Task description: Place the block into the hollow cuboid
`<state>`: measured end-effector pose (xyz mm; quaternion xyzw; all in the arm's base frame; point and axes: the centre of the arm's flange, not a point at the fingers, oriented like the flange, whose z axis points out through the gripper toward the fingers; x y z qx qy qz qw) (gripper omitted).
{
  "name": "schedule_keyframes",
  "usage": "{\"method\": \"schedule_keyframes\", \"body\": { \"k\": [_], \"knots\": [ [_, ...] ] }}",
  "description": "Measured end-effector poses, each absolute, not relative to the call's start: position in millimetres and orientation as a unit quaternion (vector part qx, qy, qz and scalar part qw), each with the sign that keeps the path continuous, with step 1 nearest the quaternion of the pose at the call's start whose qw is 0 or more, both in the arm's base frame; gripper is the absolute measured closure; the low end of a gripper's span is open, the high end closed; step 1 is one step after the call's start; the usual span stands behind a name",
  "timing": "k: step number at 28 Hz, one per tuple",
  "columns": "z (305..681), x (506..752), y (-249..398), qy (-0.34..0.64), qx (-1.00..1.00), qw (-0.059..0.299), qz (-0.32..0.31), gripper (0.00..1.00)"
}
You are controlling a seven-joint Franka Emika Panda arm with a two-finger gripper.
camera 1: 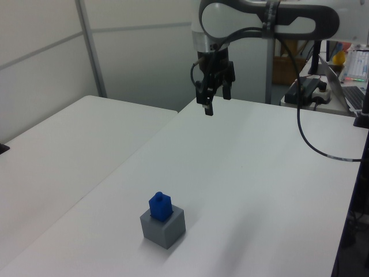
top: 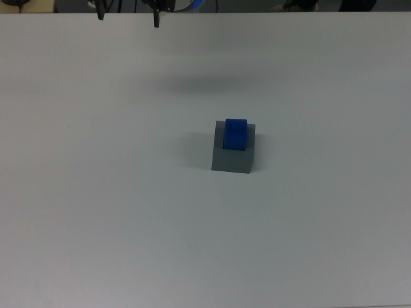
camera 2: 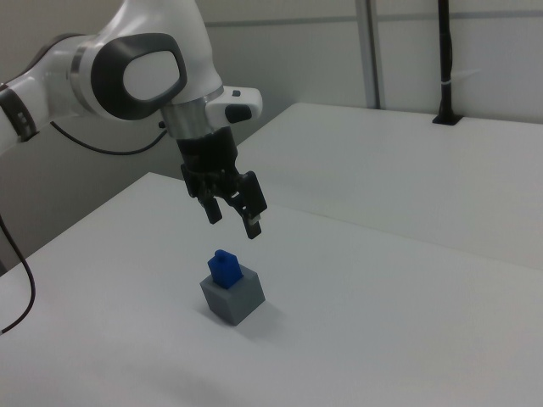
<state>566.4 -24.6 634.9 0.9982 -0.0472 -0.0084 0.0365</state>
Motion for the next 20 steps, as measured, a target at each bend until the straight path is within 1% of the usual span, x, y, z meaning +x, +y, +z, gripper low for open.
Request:
{"method": "schedule_keyframes", "body": {
  "k": [11,20],
  "knots": [
    [637.9,566.6,-28.6,-0.046,0.998,0.036,0.0,0.0],
    [633.2,567.6,-31.3,-0.051,0.999,0.016,-0.005,0.0]
  ]
}}
